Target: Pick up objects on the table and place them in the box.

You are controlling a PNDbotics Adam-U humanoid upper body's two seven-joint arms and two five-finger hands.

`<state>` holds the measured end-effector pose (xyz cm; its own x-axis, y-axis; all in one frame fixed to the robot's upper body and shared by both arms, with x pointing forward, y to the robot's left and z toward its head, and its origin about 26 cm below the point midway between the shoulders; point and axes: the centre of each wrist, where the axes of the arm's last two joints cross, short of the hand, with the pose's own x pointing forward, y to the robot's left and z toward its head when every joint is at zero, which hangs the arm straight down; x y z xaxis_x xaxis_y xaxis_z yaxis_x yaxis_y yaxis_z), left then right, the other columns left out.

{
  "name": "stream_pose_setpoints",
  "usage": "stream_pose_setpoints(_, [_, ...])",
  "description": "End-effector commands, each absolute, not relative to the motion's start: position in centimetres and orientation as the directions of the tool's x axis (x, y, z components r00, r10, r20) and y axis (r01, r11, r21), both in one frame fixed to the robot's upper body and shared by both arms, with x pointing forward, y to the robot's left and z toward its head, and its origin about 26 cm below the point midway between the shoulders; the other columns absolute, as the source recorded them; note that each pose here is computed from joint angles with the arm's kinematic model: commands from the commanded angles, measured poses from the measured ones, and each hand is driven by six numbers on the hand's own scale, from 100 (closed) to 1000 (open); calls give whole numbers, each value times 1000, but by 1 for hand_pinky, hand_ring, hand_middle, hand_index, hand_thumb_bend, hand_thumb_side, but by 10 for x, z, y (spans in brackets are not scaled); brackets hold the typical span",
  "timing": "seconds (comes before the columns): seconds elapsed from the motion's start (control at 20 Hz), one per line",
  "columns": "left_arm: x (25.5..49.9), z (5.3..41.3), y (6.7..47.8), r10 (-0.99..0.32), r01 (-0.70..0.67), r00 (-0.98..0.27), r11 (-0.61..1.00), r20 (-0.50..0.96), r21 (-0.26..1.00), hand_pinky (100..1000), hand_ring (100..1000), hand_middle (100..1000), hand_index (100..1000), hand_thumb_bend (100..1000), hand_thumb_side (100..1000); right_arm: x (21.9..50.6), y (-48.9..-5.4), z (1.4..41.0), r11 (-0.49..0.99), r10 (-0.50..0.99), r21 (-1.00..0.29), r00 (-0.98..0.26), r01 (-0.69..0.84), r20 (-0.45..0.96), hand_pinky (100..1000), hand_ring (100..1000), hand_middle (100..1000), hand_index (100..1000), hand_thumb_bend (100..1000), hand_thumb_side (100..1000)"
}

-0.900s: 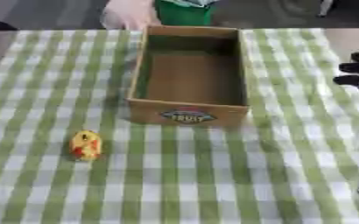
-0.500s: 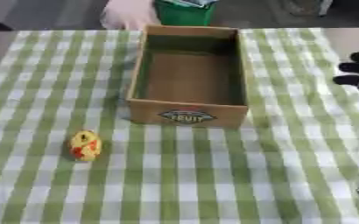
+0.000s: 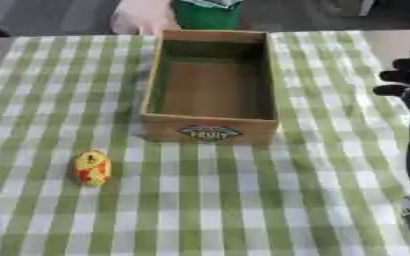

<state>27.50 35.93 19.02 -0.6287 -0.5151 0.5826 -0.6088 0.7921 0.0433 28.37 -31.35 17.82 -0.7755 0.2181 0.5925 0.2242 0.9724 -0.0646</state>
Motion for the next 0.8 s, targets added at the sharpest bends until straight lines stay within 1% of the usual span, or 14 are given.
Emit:
stream_pose_setpoints(0.05, [275,222,361,-678,-662,-583,716,448,221,570,569,617,862,329,953,282,-315,186,971,230,-85,-785,222,575,593,663,652,789,100,585])
stream_pose_setpoints(0.2, [277,237,358,-769,-689,-524,636,366,348,563,570,606,852,372,969,282,-316,186,972,229,-87,-785,220,576,593,663,652,789,100,585])
stream_pose_setpoints(0.25, [278,240,358,-794,-692,-505,606,338,392,559,570,600,846,401,954,282,-316,186,972,229,-88,-784,219,576,593,663,652,789,100,586])
stream_pose_setpoints(0.3, [280,244,357,-820,-691,-483,572,308,441,557,571,600,839,396,968,282,-316,186,972,229,-89,-784,219,577,593,663,652,789,100,585])
stream_pose_setpoints(0.4, [284,250,357,-860,-680,-443,506,253,530,556,574,601,836,394,968,281,-316,186,972,230,-92,-783,217,579,593,663,652,789,100,585])
stream_pose_setpoints(0.5, [288,258,353,-889,-647,-414,440,197,623,553,580,605,835,368,964,281,-317,186,972,230,-95,-781,216,580,592,663,652,788,100,586])
stream_pose_setpoints(0.65, [291,271,341,-911,-577,-404,325,84,750,549,594,614,830,349,993,281,-316,186,972,229,-100,-781,211,581,592,663,652,788,100,587])
stream_pose_setpoints(0.8, [293,277,333,-909,-480,-415,197,-24,855,548,605,621,829,322,1000,281,-316,186,973,228,-103,-780,207,583,592,663,652,788,100,587])
